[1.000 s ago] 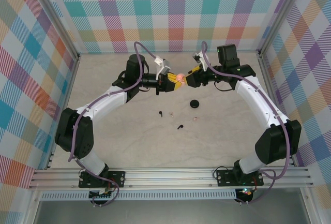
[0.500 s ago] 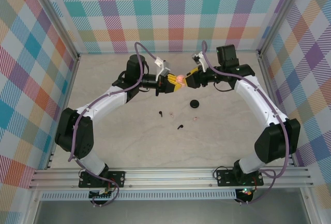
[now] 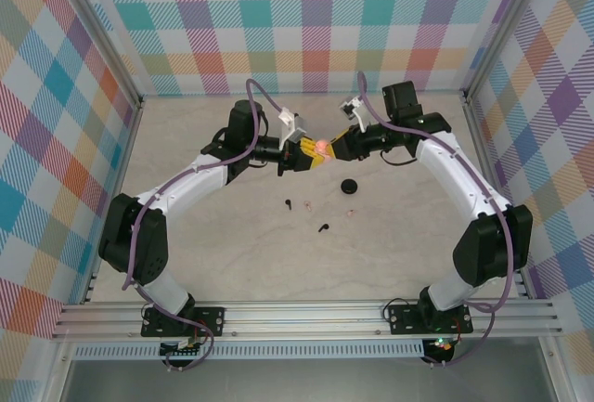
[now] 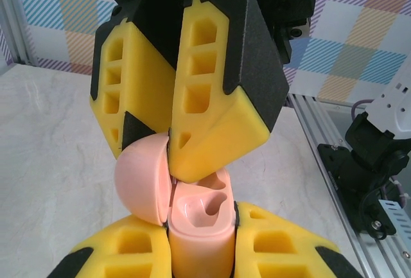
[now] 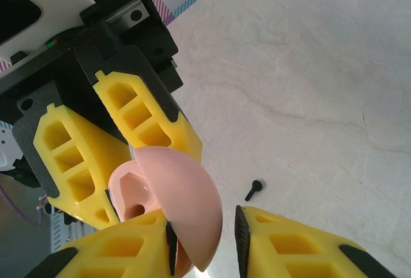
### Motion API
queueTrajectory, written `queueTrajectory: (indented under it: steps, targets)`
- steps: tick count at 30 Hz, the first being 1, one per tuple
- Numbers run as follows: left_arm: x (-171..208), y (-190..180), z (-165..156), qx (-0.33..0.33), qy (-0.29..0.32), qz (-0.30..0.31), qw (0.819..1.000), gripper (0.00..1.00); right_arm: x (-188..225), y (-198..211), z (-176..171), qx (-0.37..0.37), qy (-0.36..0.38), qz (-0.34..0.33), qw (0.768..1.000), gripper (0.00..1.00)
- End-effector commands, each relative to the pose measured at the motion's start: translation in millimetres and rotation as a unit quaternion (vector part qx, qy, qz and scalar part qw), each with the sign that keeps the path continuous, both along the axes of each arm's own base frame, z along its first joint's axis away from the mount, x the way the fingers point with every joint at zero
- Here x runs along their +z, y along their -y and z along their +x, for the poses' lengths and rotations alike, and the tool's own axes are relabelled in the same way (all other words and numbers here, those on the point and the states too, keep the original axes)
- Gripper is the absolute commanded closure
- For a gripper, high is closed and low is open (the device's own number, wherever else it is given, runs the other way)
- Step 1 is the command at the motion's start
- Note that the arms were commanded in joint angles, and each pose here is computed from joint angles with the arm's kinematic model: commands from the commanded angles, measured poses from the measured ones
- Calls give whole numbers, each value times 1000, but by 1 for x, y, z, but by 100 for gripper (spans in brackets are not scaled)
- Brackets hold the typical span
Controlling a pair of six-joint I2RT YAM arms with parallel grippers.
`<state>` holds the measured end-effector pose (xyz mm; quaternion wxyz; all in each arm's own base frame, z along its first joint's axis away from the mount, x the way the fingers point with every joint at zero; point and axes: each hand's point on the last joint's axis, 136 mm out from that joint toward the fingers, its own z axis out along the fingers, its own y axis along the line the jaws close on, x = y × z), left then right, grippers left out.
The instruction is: Insert wireless bluetooth earbuds into charging case
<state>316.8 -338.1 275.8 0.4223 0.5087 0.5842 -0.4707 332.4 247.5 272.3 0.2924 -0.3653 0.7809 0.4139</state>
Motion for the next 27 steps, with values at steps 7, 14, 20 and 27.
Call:
queueTrajectory:
  steps: [7,14,20,27]
  targets:
    - [43,8,-32,-46,74,-49,995,82,-8,2,21,-26,1,-28,999,65]
    - [32,11,-12,2,45,-43,998,82,4,5,19,-36,30,-22,999,46]
    - [18,8,8,45,17,-40,998,83,17,13,15,-54,61,-16,997,41]
    - [4,6,14,63,-7,-46,997,83,21,27,14,-91,77,-24,993,38]
